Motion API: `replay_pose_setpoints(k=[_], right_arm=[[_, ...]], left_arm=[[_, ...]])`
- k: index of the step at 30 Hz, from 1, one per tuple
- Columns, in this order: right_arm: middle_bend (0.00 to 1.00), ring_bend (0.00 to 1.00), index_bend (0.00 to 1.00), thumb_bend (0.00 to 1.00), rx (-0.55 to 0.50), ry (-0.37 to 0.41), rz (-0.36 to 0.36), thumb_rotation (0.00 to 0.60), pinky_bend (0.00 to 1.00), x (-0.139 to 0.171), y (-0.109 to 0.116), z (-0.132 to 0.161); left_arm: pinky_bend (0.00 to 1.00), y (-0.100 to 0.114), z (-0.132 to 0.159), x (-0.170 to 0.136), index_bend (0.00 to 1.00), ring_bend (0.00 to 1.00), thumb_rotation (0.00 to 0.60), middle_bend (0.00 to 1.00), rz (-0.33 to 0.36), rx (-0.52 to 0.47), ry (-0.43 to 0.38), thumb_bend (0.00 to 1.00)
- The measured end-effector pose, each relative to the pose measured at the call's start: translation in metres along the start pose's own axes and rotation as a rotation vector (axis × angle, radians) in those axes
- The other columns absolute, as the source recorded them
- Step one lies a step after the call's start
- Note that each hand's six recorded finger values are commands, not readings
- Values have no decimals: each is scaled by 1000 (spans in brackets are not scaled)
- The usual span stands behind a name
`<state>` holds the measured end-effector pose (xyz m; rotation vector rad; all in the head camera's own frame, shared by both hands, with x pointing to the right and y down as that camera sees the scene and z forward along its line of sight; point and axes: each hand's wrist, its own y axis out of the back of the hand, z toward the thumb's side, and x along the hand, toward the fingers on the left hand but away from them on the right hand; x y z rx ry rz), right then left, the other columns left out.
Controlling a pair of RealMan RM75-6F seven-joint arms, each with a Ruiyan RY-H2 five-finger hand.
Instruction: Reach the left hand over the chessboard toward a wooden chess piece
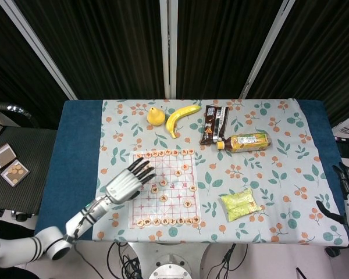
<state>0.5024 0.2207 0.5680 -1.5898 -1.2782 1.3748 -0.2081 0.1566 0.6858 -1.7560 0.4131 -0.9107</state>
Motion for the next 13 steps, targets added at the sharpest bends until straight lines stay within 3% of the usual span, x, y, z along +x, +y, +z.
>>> replay_pose_setpoints(k=[5,8,13], right_arm=[[0,0,0,124,-5,32,20,600,0,3,-8,4],[0,0,0,118,-4,65,27,600,0,5,-14,7],[0,0,0,118,8,91,28,600,0,9,-25,10]], left_arm=[[0,5,-46,-68,146,0,600,113,45,-29,277,262],[0,0,-76,-127,115,0,600,110,63,-81,482,250],[0,-10,-96,-204,86,0,600,109,82,-145,675,238]])
